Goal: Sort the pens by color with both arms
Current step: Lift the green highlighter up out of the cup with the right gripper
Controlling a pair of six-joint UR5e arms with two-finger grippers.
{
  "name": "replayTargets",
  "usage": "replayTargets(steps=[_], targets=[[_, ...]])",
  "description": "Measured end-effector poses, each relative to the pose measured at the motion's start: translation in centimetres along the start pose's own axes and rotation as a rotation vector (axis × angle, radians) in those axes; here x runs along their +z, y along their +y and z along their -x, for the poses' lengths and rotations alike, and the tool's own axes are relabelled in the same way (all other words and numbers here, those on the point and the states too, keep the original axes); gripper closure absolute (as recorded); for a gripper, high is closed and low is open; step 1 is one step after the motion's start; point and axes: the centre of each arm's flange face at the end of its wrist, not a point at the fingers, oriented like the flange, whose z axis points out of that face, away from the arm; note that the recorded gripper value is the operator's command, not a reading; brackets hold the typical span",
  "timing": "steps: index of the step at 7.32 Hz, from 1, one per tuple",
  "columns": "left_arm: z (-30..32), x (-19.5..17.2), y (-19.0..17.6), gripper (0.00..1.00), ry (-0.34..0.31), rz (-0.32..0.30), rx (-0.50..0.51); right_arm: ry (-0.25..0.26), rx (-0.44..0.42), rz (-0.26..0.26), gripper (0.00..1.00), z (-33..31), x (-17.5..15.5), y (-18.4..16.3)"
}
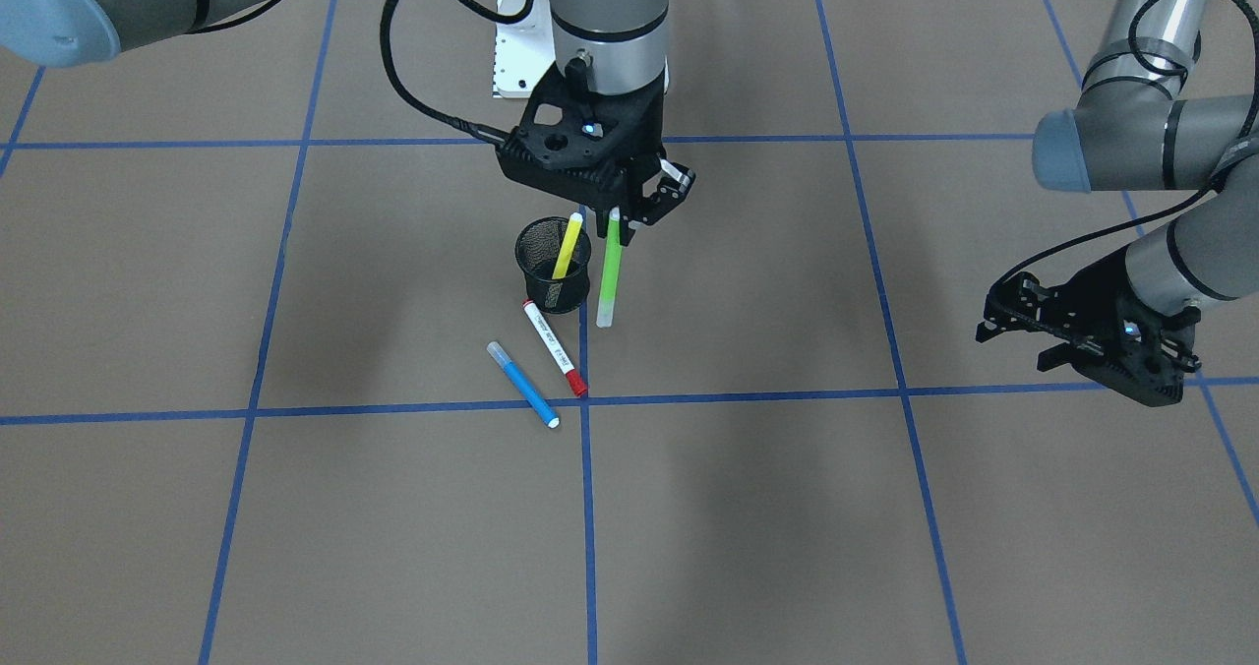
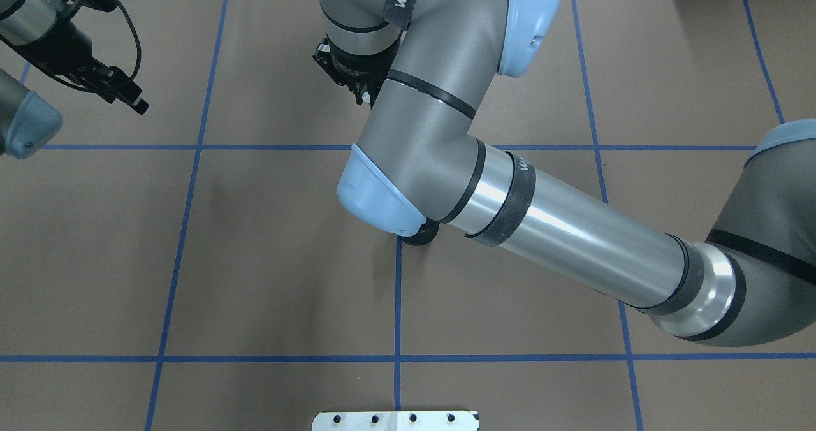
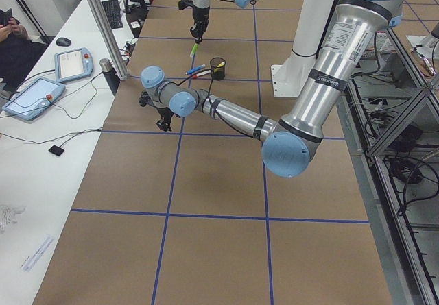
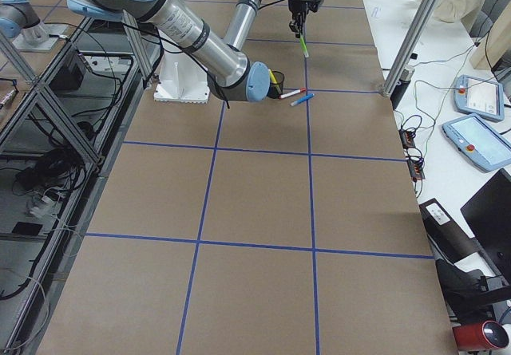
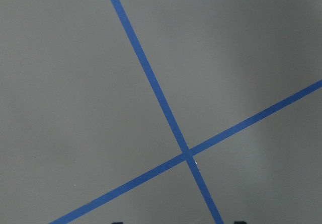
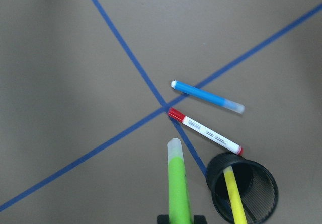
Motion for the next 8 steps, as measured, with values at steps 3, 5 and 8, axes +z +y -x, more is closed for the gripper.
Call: replayTargets(steps=[3, 5, 8], targets=[[1.3, 1.3, 1.0, 0.21, -0.004, 0.027, -0.046, -0.049, -0.312, -0.095, 0.87, 2.2, 4.9, -2.2], [2.3, 2.2, 1.4, 0.21, -0.008, 0.044, -0.065, -0.024, -0.550, -0.112, 0.86, 1.6, 7.5, -1.6], [3.2, 2.9, 1.6, 0.21, -0.013, 0.058, -0.082, -0.018, -0.755, -0.110, 0.86, -0.8, 12.6, 1.5]])
